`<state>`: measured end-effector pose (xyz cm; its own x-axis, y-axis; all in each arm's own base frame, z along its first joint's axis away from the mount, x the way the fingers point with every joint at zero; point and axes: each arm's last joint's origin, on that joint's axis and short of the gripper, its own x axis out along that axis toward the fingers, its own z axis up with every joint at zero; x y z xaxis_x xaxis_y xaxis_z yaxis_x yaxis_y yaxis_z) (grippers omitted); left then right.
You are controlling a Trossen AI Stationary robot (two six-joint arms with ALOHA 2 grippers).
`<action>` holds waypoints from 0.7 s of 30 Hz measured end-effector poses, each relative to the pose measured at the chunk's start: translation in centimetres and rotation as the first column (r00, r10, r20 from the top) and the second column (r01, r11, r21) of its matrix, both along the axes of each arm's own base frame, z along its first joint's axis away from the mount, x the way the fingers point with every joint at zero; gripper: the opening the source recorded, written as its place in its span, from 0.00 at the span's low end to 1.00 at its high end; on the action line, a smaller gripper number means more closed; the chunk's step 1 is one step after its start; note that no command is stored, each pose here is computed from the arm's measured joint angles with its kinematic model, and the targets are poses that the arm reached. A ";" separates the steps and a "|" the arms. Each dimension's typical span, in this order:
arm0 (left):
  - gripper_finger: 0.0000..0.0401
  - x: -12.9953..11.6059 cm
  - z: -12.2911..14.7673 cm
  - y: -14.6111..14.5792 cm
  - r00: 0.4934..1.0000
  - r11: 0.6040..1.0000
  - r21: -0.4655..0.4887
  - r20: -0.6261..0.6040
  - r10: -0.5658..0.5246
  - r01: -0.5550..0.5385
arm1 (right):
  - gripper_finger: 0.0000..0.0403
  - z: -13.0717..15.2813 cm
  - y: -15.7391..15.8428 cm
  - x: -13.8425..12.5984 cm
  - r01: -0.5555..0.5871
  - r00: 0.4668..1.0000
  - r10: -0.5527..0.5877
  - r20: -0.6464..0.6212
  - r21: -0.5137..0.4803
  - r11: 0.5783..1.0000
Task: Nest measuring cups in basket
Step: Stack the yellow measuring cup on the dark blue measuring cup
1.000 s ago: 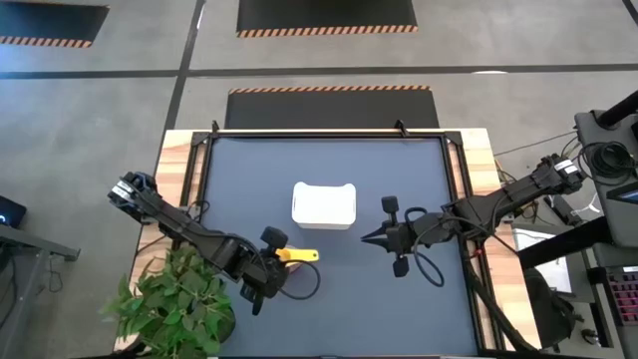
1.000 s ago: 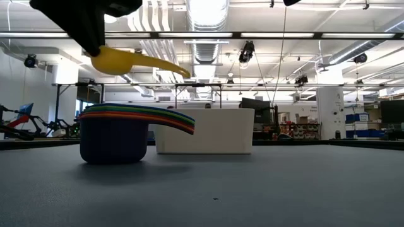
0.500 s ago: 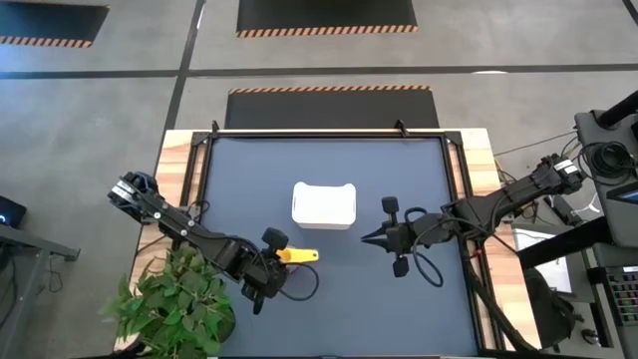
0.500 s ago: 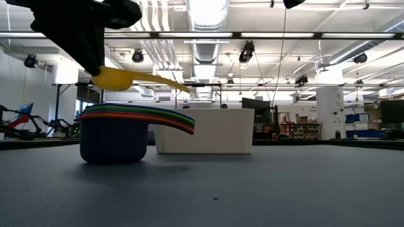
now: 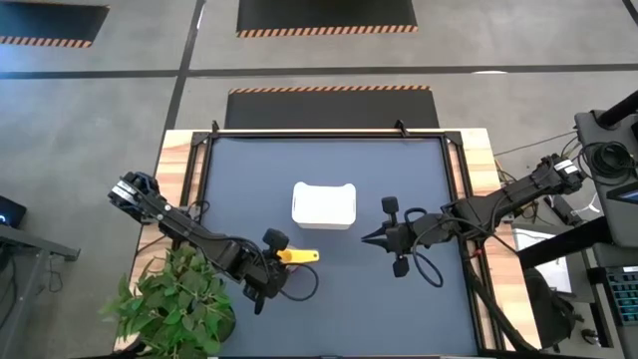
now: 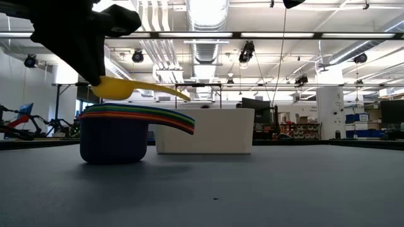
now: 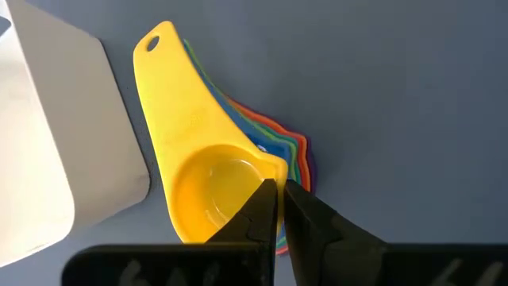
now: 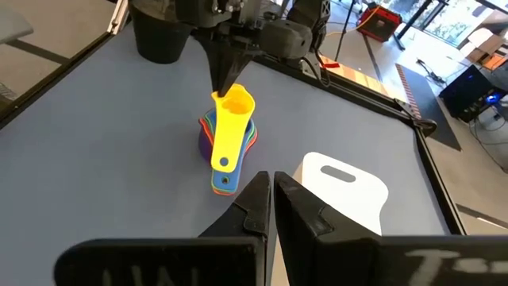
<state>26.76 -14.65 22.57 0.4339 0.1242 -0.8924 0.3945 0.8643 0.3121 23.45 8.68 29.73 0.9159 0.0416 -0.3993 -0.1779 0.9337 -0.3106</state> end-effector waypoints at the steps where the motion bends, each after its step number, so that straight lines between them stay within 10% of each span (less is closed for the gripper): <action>1: 0.00 0.0 0.0 0.0 1.000 1.000 -0.003 0.006 0.000 0.000 | 0.02 0.0 0.0 0.0 0.000 1.000 0.000 0.000 0.001 1.000; 21: 0.00 0.5 0.0 0.1 0.999 0.999 -0.032 0.042 0.033 -0.032 | 0.02 0.0 0.0 0.0 0.000 1.000 0.000 0.000 0.001 1.000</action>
<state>27.26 -14.52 22.53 0.4673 0.1105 -0.8772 0.3535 0.8861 0.3000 23.45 8.68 29.73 0.9159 0.0416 -0.3993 -0.1774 0.9341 -0.3097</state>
